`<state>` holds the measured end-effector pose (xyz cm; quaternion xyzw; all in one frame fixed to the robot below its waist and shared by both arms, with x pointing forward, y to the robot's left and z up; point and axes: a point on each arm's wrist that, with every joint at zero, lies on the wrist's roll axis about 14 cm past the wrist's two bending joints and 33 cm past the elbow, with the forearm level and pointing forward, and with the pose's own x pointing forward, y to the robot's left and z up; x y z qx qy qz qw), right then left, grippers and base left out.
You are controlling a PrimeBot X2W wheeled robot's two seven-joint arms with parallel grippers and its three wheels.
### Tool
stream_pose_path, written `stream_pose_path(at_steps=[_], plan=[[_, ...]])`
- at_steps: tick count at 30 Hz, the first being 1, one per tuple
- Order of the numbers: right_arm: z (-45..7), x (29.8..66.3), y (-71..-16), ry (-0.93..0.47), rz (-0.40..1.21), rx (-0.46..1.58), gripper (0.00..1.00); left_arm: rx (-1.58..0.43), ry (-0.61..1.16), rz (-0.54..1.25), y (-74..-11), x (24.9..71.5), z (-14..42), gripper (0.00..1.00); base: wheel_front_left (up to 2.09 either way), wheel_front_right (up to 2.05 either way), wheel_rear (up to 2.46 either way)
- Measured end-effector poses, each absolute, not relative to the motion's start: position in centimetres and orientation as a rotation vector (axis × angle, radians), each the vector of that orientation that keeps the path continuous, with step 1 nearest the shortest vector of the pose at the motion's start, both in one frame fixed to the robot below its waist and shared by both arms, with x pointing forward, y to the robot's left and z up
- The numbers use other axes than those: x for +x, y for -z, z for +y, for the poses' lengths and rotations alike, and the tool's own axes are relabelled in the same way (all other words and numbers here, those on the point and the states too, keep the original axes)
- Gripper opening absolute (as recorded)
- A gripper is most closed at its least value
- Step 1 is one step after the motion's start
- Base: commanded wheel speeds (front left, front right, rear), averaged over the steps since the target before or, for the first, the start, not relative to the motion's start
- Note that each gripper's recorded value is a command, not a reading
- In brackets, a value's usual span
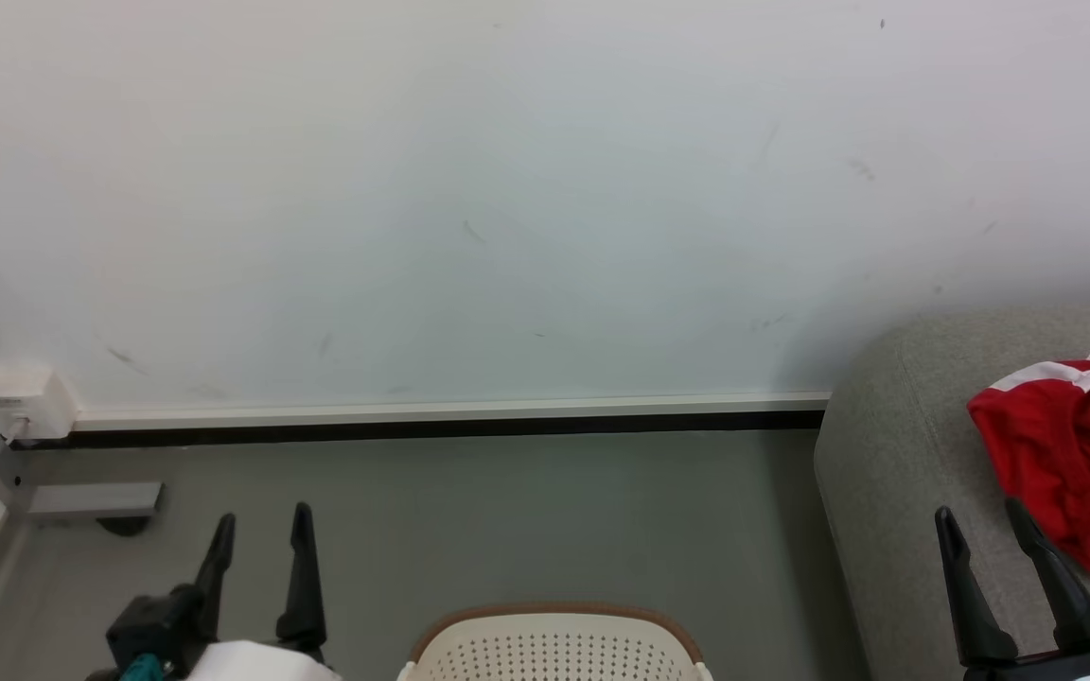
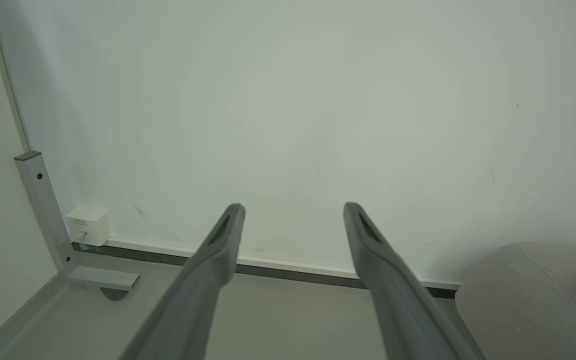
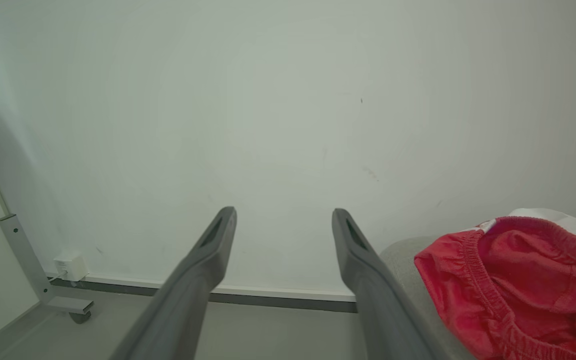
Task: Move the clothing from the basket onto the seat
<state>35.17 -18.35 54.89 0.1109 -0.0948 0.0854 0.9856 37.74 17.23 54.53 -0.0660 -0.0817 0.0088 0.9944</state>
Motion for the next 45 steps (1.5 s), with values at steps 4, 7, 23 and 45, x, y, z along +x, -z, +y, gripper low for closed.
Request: stream_pose_path(at_steps=[4,7,23,45], plan=[[-18.1,35.0,-54.7,-0.179,-0.184,0.205,1.0,-0.137,-0.02,-0.136,-53.3,37.2,17.3,1.0,0.0,0.0,0.0],[-18.3,34.9,-54.8,-0.174,-0.189,0.199,1.0,-0.123,-0.029,-0.137,-53.2,37.1,17.7,1.0,0.0,0.0,0.0],[-18.4,34.9,-54.8,-0.179,-0.187,0.184,1.0,-0.137,-0.034,-0.141,-52.8,36.8,17.8,1.0,0.0,0.0,0.0],[-18.4,34.7,-53.8,-0.183,-0.151,0.179,0.0,-0.133,-0.021,-0.107,-51.6,36.8,17.6,0.0,0.0,0.0,0.0]])
